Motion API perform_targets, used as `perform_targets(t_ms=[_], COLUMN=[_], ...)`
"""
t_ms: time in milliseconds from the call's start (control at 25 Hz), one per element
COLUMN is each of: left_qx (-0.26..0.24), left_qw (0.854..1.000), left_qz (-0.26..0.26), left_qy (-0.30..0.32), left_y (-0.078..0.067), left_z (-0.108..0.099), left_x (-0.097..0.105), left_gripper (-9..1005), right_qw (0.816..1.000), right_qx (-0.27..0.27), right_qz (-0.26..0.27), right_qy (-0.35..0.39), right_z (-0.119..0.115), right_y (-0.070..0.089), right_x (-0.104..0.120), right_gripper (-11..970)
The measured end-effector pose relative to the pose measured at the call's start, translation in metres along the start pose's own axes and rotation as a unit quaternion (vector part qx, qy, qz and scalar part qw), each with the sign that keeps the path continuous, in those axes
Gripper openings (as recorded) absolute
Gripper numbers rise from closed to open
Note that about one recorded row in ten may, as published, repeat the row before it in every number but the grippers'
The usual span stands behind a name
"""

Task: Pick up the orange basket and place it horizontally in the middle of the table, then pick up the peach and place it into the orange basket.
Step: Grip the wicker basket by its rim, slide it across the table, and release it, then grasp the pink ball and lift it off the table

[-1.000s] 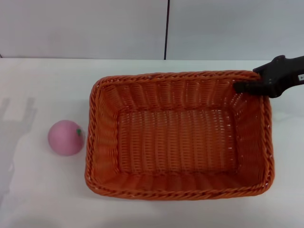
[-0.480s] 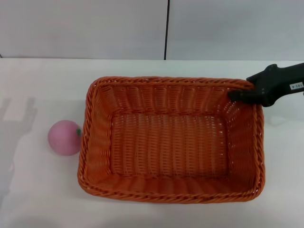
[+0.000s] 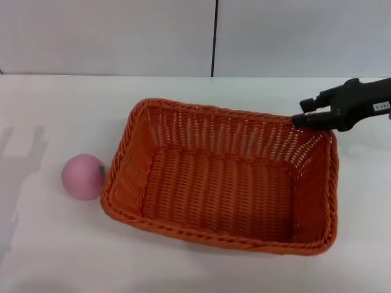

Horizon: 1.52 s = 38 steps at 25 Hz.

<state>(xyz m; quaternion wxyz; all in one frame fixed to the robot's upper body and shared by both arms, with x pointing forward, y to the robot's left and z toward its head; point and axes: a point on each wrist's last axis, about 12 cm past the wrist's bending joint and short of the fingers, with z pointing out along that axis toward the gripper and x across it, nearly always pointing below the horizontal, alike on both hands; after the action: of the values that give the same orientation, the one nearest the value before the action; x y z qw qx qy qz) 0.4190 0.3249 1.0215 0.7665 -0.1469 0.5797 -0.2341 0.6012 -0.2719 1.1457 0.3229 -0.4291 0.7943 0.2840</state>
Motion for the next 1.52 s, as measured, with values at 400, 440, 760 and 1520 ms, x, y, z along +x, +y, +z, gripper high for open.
perform_targets(t_ms=[400, 440, 760, 1520], left_qx=[0.009, 0.023, 0.066, 0.163], left_qw=[1.000, 0.999, 0.992, 0.940], left_qz=[0.002, 0.006, 0.052, 0.125], left_qy=[0.012, 0.027, 0.092, 0.273], left_y=[-0.001, -0.001, 0.007, 0.016], left_z=[-0.003, -0.005, -0.018, -0.022], left_x=[0.001, 0.002, 0.000, 0.016], left_gripper=[753, 753, 753, 753], right_qw=[0.983, 0.971, 0.898, 0.827], right_qx=[0.066, 0.081, 0.150, 0.219], right_qz=[0.011, 0.018, 0.092, 0.158], right_qy=[-0.173, -0.226, -0.402, -0.493], right_z=[-0.022, -0.029, -0.052, -0.068], right_y=[-0.002, 0.000, 0.010, 0.026], right_x=[0.007, 0.016, 0.075, 0.133], right_gripper=[422, 422, 422, 422])
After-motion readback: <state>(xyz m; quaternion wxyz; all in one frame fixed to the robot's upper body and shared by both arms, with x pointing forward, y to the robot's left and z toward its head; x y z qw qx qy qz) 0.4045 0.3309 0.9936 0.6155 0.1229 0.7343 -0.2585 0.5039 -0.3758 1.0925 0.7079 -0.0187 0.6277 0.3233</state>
